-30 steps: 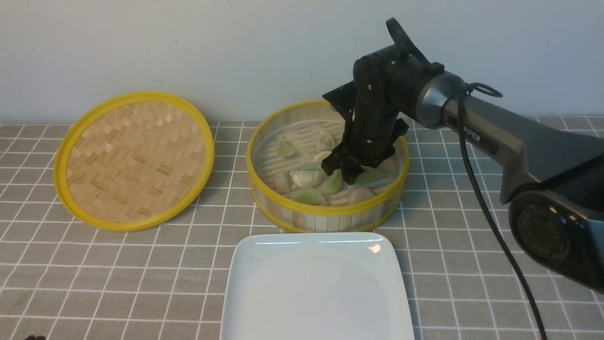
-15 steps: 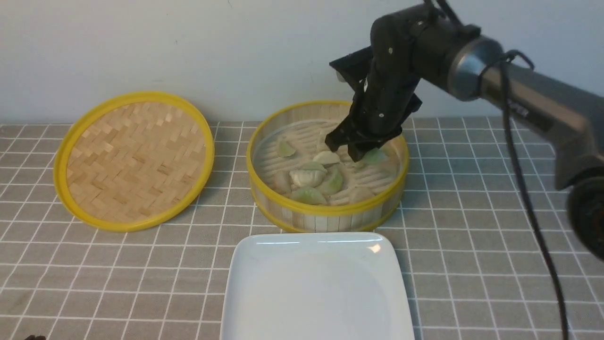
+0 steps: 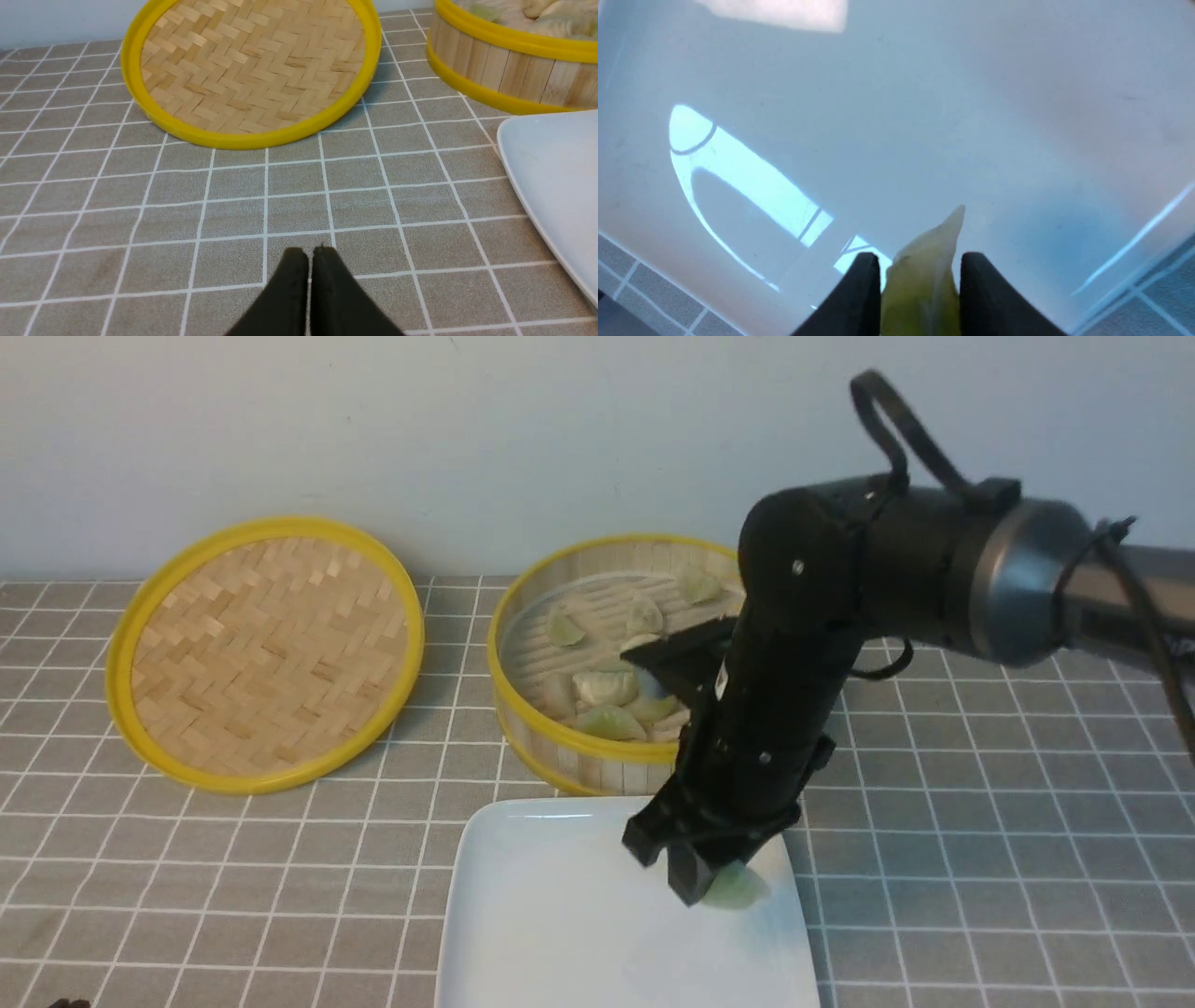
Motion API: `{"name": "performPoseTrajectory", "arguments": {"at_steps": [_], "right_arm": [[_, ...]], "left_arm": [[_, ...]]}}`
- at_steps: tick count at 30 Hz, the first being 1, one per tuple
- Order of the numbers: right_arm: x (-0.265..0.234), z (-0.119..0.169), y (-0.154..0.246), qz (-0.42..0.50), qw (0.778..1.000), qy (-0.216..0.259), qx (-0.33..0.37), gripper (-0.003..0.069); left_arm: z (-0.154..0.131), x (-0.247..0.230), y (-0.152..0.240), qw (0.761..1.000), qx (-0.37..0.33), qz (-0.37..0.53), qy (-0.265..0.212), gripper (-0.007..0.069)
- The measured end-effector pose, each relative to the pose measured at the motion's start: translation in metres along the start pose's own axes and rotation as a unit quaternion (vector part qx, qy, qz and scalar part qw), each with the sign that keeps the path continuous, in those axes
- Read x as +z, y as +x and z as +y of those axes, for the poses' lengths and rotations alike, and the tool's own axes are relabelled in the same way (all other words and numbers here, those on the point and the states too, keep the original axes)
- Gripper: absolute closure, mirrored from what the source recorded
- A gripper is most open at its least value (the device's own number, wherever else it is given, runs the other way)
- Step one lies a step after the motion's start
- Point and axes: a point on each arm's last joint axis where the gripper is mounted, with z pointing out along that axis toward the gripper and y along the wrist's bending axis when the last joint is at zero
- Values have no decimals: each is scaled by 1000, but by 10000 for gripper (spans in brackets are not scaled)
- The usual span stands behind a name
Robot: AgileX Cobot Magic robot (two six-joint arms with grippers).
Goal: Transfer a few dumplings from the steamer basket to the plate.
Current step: Use the right arm to put the dumpling into the plate, then use the right arm to grab a dumpling from inside the steamer
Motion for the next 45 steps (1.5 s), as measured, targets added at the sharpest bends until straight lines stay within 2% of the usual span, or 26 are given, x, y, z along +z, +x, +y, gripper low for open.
{"name": "performPoseTrajectory", "arguments": {"at_steps": [4,8,9,10,11,13,15,16,17,19,22,27,32,40,45], "right_arm": [[11,9,-1,9,1000,-4,-6,434],[15,10,-3,7,1000,-6,-5,293],[15,10,-3,7,1000,-6,-5,285],[14,10,-3,5,1000,-6,-5,224],[14,10,-3,5,1000,-6,-5,217],[9,9,-8,-8,1000,7,-15,146],[-2,6,-17,-32,998,38,-31,122],[-9,4,-23,-53,996,60,-38,116],[-10,4,-24,-55,996,59,-37,115],[-34,-4,-42,-122,985,118,-45,109],[-67,-19,-60,-195,968,156,-34,109],[-87,-56,-79,-233,958,168,8,121],[-58,-96,-99,-214,963,162,33,148],[-4,-115,-117,-166,969,182,-21,163],[15,-128,-119,-141,963,225,-40,163]], "left_arm": [[0,0,0,1000,0,0,0,630],[0,0,0,1000,0,0,0,630],[0,0,0,1000,0,0,0,630],[0,0,0,1000,0,0,0,630],[0,0,0,1000,0,0,0,630],[0,0,0,1000,0,0,0,630],[0,0,0,1000,0,0,0,630],[0,0,0,1000,0,0,0,630],[0,0,0,1000,0,0,0,630],[0,0,0,1000,0,0,0,630],[0,0,0,1000,0,0,0,630],[0,0,0,1000,0,0,0,630],[0,0,0,1000,0,0,0,630],[0,0,0,1000,0,0,0,630],[0,0,0,1000,0,0,0,630]]}}
